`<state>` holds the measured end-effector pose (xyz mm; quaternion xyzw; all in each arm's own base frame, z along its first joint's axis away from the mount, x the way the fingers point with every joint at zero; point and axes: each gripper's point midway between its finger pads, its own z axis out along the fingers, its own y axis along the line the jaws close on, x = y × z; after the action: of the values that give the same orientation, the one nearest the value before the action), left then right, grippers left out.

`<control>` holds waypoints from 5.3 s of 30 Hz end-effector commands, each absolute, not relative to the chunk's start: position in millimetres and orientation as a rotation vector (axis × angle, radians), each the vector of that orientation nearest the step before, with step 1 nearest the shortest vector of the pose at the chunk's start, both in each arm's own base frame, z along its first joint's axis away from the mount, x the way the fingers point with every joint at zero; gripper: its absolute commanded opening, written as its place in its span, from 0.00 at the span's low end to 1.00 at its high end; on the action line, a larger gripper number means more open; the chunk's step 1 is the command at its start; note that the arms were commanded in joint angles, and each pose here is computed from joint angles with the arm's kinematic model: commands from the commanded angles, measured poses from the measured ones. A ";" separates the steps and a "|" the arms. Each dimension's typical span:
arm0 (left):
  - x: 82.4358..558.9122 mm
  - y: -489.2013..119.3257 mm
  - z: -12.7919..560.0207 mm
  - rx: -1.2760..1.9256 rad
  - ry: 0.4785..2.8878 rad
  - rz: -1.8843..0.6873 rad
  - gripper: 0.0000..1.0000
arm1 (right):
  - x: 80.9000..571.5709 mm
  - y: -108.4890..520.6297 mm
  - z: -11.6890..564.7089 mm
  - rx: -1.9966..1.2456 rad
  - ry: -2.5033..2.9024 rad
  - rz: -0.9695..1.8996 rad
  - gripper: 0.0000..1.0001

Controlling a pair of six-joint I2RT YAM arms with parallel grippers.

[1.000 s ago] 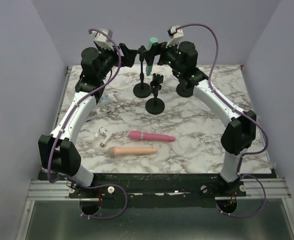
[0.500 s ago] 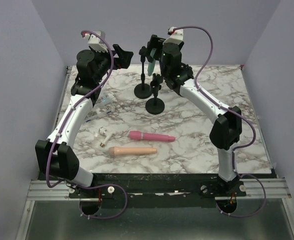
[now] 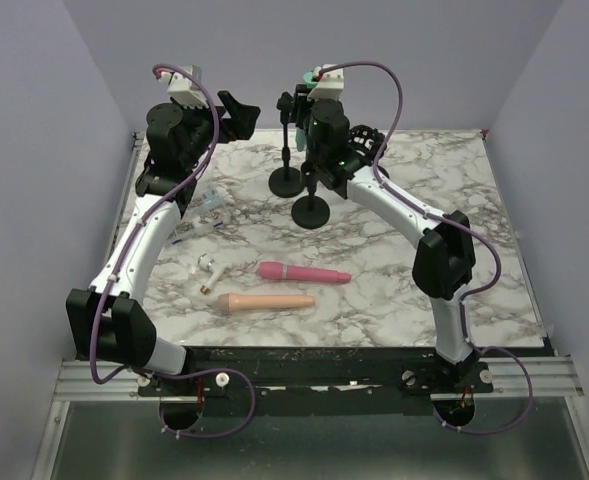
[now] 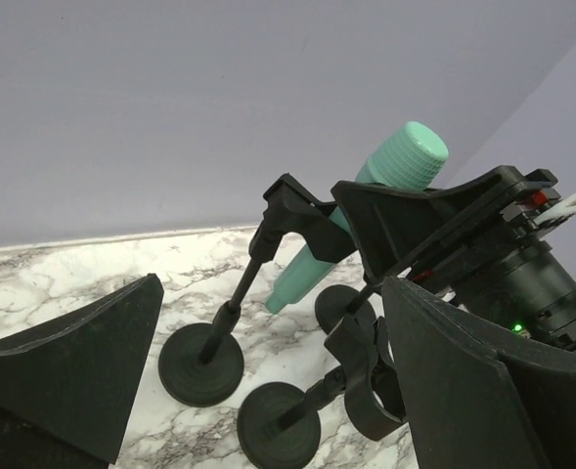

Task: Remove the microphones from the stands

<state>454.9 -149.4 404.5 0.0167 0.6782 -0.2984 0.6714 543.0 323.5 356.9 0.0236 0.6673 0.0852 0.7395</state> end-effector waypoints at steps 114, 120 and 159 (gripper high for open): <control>347.2 -151.4 423.4 0.247 1.573 -0.738 0.99 | 358.4 219.3 183.2 -1.397 1.891 -0.101 0.01; 339.3 -136.1 403.5 0.180 1.525 -0.631 0.99 | 327.8 229.8 115.0 -1.570 2.039 -0.085 0.01; 328.4 -152.5 402.1 0.226 1.499 -0.645 0.99 | 325.0 239.4 32.2 -1.677 2.067 -0.300 0.40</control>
<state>328.2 -151.3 399.4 0.1033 0.6737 -0.2837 0.6745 328.2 238.1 35.7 -0.6085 0.7527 -0.1090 0.2264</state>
